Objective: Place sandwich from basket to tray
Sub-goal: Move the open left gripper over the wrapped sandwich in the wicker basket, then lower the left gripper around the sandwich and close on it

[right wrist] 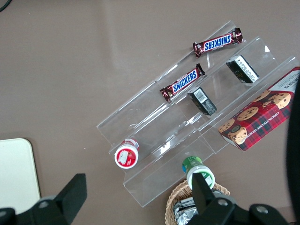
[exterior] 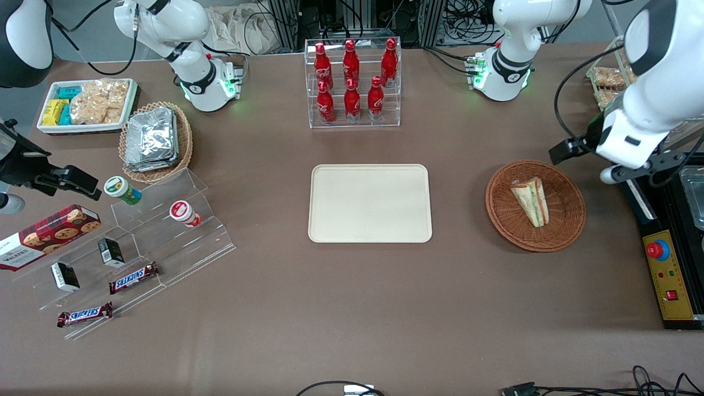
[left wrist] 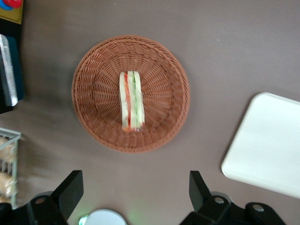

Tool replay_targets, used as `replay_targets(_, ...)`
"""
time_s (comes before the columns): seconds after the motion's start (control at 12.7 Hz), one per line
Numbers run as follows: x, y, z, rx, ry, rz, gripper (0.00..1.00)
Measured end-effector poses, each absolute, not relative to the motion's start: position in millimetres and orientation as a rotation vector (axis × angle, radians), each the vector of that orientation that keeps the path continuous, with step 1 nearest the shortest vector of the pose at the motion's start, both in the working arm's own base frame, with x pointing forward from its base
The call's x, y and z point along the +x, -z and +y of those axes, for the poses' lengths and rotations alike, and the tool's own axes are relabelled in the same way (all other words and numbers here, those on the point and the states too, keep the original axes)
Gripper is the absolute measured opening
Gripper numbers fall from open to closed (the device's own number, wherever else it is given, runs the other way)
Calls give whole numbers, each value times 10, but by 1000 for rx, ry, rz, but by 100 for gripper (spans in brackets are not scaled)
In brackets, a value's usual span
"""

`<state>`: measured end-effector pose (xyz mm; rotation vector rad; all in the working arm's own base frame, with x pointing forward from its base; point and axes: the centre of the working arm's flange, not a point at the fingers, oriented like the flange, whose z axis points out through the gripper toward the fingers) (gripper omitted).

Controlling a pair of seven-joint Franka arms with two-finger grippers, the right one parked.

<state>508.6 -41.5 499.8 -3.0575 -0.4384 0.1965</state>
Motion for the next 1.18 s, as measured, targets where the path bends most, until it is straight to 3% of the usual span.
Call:
replay_targets(0.47, 4647, -3337, -76, -3064, -55, -482, 100)
replay_targets(0.71, 4570, -2659, 168, -3054, -52, -507, 100)
replay_targets(1.18, 4590, -2440, 144, -3056, -72, -491, 100)
